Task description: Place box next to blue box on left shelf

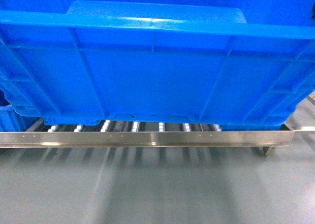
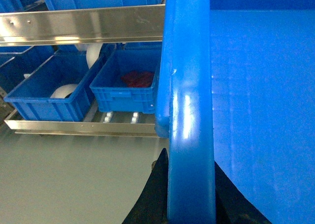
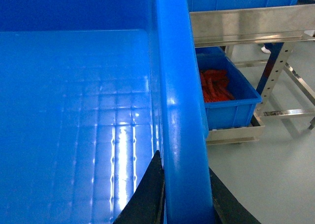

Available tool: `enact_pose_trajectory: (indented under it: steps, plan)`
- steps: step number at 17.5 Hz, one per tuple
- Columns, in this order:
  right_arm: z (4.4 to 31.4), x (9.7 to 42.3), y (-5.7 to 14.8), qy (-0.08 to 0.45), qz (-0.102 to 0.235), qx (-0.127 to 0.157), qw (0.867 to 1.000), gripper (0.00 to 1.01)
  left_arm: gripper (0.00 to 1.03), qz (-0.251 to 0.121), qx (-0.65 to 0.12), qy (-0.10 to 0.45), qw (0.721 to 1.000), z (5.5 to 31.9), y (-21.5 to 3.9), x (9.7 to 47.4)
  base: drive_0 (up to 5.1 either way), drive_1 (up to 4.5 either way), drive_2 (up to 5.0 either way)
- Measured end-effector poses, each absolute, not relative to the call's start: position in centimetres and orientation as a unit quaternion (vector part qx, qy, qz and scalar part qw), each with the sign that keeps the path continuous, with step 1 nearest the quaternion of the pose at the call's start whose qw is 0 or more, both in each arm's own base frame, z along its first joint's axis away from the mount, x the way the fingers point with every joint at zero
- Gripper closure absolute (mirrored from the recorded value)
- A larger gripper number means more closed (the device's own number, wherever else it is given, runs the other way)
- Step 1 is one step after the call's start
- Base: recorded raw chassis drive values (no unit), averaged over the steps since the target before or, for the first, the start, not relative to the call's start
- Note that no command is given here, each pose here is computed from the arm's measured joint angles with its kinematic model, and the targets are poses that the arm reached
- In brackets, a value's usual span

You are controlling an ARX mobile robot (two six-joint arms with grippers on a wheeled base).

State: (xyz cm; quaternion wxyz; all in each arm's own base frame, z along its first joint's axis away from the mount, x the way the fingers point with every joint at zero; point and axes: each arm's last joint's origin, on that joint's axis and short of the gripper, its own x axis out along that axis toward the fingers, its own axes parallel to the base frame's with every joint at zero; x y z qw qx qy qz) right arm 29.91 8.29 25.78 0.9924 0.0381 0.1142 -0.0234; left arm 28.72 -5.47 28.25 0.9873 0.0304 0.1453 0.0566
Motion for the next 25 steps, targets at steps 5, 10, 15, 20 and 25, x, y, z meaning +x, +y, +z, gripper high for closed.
enact_pose_trajectory:
  steps: [5,10,15,20,25]
  plan:
    - [25.79,29.91,8.29,0.114,-0.024,0.038,0.992,0.92,0.94,0.057,0.03,0.145,0.987,28.25,-5.47,28.72,0.0,0.0,0.0]
    - [25.79,29.91,8.29,0.114,-0.024,0.038,0.992,0.92,0.94,0.057,0.031,0.145,0.987,28.25,-5.47,28.72,0.0,0.0,0.0]
    - [25.79,29.91,8.29,0.113,-0.023,0.038,0.993,0.92,0.94,0.057,0.03,0.145,0.987,28.25,-5.48,28.72,0.0,0.0,0.0]
    - [25.8,29.91,8.29,0.113,-0.025,0.038,0.993,0.92,0.94,0.057,0.03,0.145,0.987,28.25,-5.47,28.72,0.0,0.0,0.0]
    - [25.8,29.9,8.29,0.113,-0.025,0.038,0.993,0.92,0.94,0.056,0.03,0.145,0.987,28.26,-5.48,28.72,0.0,0.0,0.0]
